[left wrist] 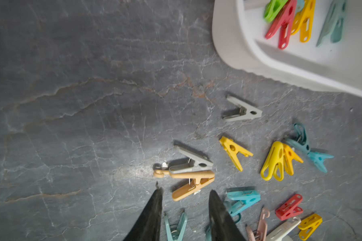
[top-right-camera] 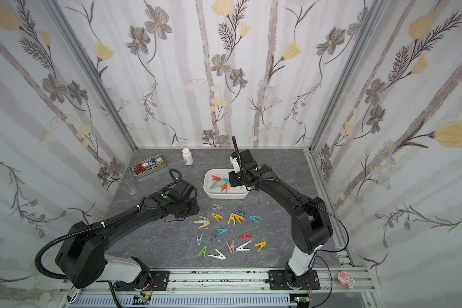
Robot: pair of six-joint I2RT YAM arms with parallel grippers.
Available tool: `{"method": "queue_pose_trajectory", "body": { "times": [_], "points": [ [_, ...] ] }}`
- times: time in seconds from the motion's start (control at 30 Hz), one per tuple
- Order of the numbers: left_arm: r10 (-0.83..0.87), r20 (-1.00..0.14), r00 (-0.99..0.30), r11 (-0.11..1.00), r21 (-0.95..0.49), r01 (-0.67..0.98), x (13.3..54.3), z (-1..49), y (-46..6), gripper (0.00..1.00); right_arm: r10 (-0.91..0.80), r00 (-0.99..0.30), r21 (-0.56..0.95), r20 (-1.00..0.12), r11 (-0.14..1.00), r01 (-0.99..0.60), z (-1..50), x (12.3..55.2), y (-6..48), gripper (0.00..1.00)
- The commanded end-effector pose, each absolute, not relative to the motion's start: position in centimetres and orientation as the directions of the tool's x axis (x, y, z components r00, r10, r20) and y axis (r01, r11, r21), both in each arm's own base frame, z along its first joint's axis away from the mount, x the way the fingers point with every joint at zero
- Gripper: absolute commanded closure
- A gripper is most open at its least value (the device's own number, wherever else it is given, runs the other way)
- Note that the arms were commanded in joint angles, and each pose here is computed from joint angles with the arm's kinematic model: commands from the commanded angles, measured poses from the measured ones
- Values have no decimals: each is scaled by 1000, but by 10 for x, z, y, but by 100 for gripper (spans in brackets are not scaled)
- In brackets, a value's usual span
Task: Put the clothespins into the storage box
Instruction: Pick up the clothespin from the center of the board.
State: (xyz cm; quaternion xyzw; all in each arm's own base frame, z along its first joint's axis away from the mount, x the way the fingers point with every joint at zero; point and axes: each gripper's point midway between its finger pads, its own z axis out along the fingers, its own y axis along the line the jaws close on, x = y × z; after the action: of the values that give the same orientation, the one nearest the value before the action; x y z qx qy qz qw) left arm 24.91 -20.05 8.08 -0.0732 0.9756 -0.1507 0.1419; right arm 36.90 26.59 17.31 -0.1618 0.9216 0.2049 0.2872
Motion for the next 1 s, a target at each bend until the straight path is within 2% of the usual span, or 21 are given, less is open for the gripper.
{"method": "queue_pose_trajectory", "body": {
  "times": [0.0,0.23,0.63,0.97],
  "points": [
    [-194,-202,-960,952,-276,-134,228,64,-197,64,-134,-754,305,-643,858,-412,185,365,269,74],
    [-173,-133,-976,963,-232,-139,191,33,-203,64,-131,-740,308,-659,851,-425,189,356,266,75],
    [-169,-100,-981,966,-217,-144,185,15,-202,65,-135,-742,328,-657,835,-442,185,357,273,75],
    [-182,-58,-982,959,-231,-164,173,10,-202,70,-136,-741,331,-658,831,-447,184,356,274,75]
  ]
}}
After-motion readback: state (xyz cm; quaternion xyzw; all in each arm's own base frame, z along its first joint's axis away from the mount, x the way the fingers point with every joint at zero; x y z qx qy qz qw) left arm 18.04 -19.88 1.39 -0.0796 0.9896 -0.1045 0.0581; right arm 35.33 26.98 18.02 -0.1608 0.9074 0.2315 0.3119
